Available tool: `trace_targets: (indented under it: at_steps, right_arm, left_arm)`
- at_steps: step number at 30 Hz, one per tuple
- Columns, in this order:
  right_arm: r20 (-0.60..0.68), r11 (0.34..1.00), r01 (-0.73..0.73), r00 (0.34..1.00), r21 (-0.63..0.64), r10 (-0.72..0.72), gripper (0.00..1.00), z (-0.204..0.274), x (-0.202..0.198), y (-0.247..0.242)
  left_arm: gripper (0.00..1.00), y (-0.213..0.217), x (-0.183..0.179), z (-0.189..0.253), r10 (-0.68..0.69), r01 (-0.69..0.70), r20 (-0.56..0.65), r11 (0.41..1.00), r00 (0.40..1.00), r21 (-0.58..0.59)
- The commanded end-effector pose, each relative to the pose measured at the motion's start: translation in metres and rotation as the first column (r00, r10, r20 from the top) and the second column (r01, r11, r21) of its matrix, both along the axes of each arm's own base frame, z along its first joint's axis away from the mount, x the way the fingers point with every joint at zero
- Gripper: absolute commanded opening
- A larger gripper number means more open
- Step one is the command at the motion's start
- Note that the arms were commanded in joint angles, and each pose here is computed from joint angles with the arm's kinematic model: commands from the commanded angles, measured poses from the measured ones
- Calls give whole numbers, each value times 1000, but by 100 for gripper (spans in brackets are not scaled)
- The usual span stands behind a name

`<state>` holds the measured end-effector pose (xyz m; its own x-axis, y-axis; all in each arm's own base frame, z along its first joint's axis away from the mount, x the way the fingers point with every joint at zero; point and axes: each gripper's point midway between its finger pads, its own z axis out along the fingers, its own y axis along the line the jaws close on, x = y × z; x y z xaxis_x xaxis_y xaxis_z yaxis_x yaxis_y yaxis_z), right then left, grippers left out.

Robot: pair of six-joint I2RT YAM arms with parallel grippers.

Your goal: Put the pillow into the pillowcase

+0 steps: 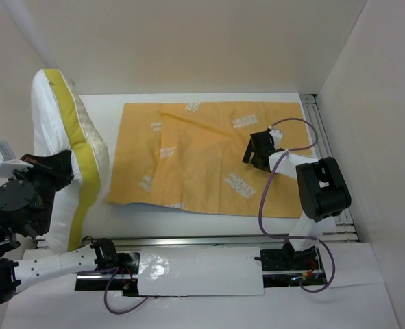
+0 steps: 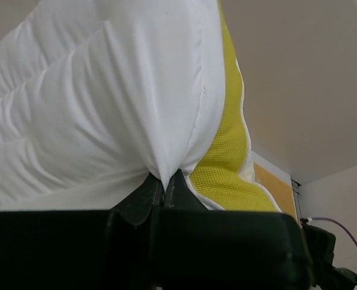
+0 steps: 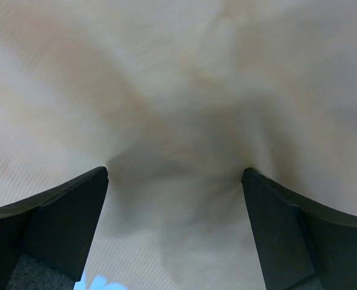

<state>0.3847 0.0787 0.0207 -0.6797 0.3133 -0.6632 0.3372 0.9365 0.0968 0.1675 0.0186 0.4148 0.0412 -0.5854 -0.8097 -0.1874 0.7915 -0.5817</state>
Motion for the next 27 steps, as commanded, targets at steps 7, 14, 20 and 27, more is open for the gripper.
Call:
trace_targets:
  at_steps: [7,14,20,27]
  right_arm:
    - [-57,954,281,956,-109,-288,100,8,12,-124]
    - [82,961,239,970,-140,-229,100,51,43,-118]
    - [164,992,102,982,-69,-89,100,101,47,-80]
    - [221,999,44,975,-24,-38,100,134,30,-65]
  left_arm:
    - [0,-28,25,39,80,-84,68,994,995,67]
    - [0,-114,63,14,-92,91,-10,959,996,267]
    - [0,-217,118,-97,-418,498,-309,828,854,258]
    - [94,-251,125,-169,-391,575,-503,767,770,284]
